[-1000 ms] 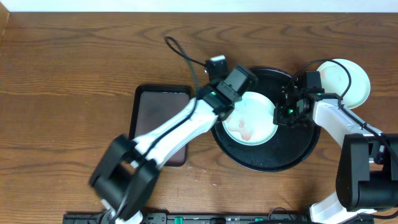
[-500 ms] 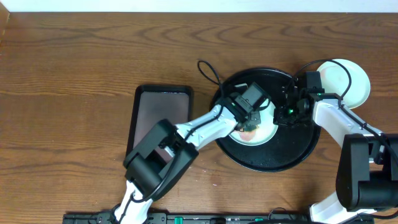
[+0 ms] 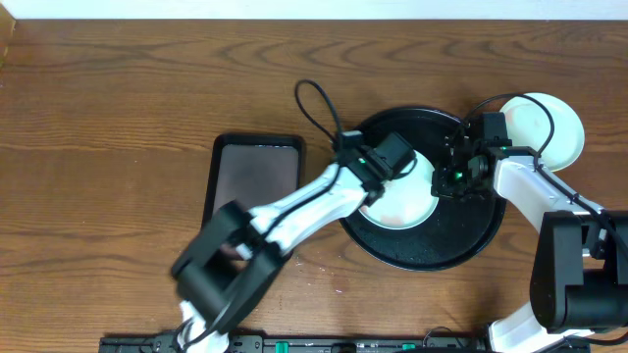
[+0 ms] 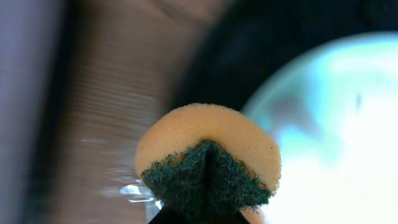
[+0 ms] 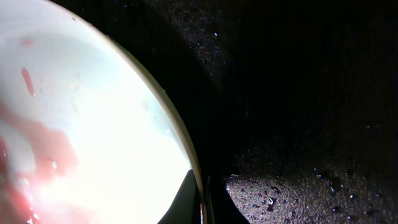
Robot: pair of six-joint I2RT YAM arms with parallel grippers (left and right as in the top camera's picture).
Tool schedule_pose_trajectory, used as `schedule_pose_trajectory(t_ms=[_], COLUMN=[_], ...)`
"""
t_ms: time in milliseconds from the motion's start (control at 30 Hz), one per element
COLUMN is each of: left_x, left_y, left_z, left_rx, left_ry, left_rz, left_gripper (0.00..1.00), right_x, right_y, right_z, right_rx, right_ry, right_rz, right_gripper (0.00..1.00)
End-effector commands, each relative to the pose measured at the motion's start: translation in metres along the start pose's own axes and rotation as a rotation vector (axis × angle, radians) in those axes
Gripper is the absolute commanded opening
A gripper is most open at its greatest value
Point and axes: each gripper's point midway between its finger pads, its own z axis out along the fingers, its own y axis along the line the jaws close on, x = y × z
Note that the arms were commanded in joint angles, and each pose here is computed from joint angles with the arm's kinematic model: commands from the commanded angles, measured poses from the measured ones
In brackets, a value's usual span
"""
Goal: Clean dirty plates on tray and stack at the side
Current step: 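Return the sponge to the rectangular tray with the left gripper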
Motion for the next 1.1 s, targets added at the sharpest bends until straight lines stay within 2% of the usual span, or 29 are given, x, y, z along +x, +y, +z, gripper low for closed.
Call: schedule_pose_trajectory(t_ms=[0, 67, 133, 233, 400, 500, 733, 767, 933, 1067], left_x=[-0.056, -0.063, -0.078, -0.088, -0.088, -0.079, -0.08, -0.08, -0.069, -0.06], left_y=[0.029, 0.034, 0.063, 0.104, 0.194, 0.224, 0.25, 0.25, 0.242, 0.238], left_z=[-0.062, -0.082, -0.128, -0.149, -0.145, -0.124, -0.088, -0.084, -0.048, -0.028], left_rx=[-0.002, 0.027, 0.068, 0.028, -0.156, -0.145, -0.094, -0.085, -0.059, -0.063], left_ry=[-0.212, -0.235, -0.283, -0.297, -0.195, -0.046, 0.088, 0.103, 0.236, 0.308], left_rz=[-0.051, -0.073, -0.118, -0.113, -0.214, -0.243, -0.261, -0.262, -0.228, -0.224], left_gripper=[0.07, 0.07, 0.07, 0.07, 0.07, 0.07, 0.07, 0.07, 0.07, 0.08], right_x=[0.0, -0.001, -0.007, -0.021, -0.043, -0.054, -0.057, -0.057, -0.066, -0.07], right_y=[-0.018, -0.014, -0.004, 0.01, 0.035, 0.037, 0.048, 0.049, 0.067, 0.078], right_z=[-0.003, -0.007, -0.026, -0.049, -0.112, -0.164, -0.259, -0.263, -0.299, -0.322], right_rx=[0.081, 0.072, 0.054, 0.042, 0.095, 0.267, 0.585, 0.602, 0.881, 0.992], right_ry=[0.008, 0.021, 0.034, -0.013, -0.196, -0.38, -0.73, -0.744, -0.812, -0.872], right_rz=[0.033, 0.035, 0.025, -0.048, -0.147, -0.206, -0.272, -0.281, -0.543, -0.587], right_gripper=[0.01, 0.01, 0.01, 0.01, 0.01, 0.01, 0.01, 0.01, 0.01, 0.01])
